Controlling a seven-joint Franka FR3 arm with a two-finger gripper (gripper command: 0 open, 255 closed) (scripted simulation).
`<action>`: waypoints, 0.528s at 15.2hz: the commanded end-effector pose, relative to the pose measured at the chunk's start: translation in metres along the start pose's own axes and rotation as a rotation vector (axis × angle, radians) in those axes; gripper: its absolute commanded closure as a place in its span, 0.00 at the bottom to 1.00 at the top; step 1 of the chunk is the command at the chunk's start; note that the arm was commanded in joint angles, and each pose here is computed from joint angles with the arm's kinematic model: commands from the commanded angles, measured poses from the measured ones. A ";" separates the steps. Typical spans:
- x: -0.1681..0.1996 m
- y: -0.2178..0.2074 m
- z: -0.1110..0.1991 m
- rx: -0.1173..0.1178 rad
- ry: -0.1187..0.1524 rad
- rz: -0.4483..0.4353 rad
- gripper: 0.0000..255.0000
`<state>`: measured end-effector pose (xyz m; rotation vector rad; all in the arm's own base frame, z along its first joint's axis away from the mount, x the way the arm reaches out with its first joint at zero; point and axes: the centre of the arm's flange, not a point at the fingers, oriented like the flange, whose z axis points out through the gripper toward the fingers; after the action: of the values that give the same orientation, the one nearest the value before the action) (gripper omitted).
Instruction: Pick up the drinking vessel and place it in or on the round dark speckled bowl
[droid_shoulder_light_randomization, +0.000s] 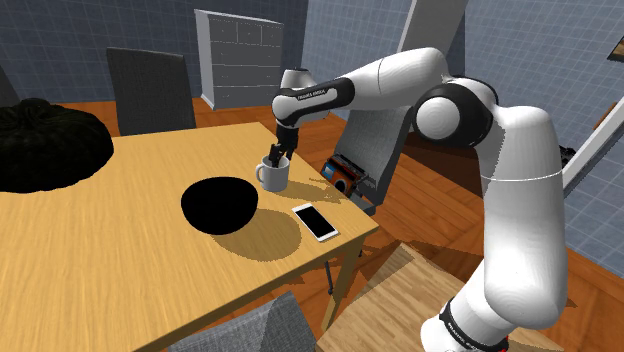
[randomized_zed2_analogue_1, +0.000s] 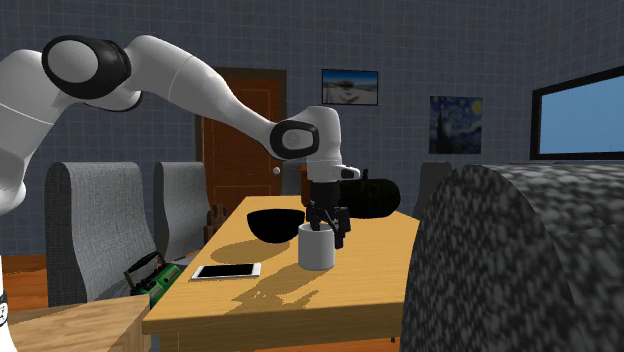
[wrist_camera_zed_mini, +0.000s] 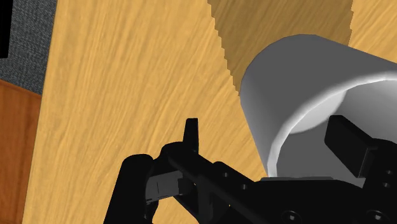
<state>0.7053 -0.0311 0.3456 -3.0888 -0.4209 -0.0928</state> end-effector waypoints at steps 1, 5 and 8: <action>0.000 0.000 0.000 0.000 0.000 0.000 0.00; 0.000 0.000 0.000 0.000 0.000 0.000 1.00; 0.000 0.000 0.000 0.000 0.000 0.000 1.00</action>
<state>0.7052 -0.0312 0.3455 -3.0889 -0.4209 -0.0927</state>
